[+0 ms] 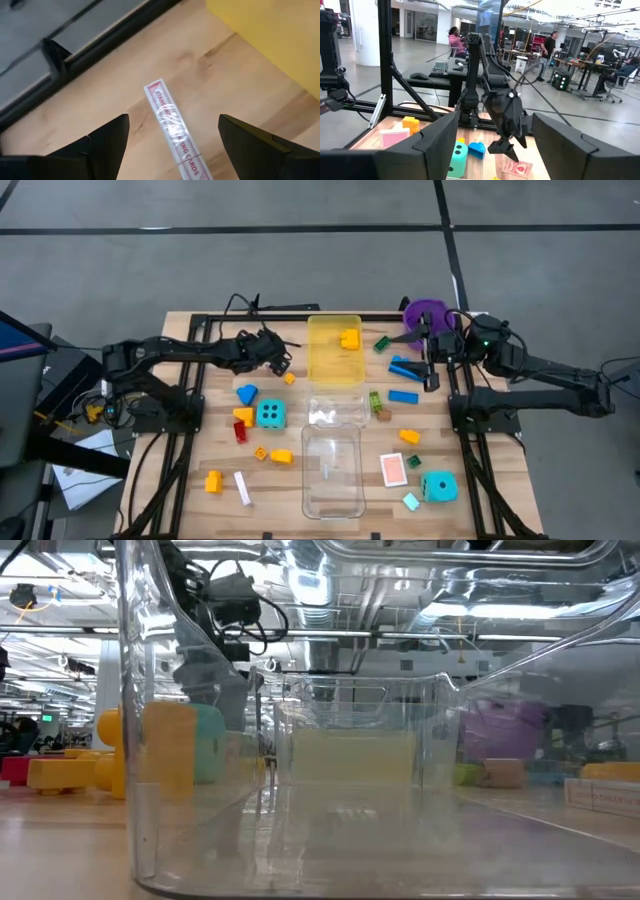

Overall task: Pick & Place Toys
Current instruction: Put the red deck of cards into the top transparent bin

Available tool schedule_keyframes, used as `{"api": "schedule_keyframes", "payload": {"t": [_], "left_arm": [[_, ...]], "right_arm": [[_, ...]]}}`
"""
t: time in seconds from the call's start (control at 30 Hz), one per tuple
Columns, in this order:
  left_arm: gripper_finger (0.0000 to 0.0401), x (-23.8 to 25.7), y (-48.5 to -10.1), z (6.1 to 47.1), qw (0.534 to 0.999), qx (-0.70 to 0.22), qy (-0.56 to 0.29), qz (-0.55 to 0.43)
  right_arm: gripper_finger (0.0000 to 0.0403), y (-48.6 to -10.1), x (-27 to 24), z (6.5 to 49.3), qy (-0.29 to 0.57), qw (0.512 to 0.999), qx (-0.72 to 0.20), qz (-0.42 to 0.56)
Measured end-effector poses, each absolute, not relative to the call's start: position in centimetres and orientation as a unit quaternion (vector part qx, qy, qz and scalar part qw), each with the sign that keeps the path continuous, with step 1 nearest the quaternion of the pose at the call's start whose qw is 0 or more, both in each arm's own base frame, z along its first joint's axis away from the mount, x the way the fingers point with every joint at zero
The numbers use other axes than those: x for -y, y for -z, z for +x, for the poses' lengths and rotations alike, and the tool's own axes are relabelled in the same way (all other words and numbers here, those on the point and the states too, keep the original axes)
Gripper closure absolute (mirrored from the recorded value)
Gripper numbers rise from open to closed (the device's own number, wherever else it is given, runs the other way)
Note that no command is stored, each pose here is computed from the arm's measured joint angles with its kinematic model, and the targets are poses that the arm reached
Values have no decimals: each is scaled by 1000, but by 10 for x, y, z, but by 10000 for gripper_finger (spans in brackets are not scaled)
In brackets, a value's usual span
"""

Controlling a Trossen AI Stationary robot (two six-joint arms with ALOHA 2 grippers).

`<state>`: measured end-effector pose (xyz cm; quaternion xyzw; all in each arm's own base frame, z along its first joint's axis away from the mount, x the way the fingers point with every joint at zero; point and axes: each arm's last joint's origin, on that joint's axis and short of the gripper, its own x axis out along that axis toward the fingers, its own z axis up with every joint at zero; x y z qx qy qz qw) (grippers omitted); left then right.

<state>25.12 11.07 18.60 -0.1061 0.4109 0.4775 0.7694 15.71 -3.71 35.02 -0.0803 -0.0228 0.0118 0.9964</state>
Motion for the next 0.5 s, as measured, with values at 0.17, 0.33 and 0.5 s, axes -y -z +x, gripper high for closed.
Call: {"api": "schedule_keyframes", "payload": {"t": [0.17,0.33,0.5], "left_arm": [[100,-117,-179,252,766,-424,-466,-126],[100,-119,-175,252,765,-430,-459,-136],[107,-119,-175,252,766,-432,-457,-133]], "right_arm": [[154,-351,37,157,-11,996,25,-86],[154,-351,37,157,-11,996,26,-90],[154,-351,37,157,-11,996,26,-90]]}}
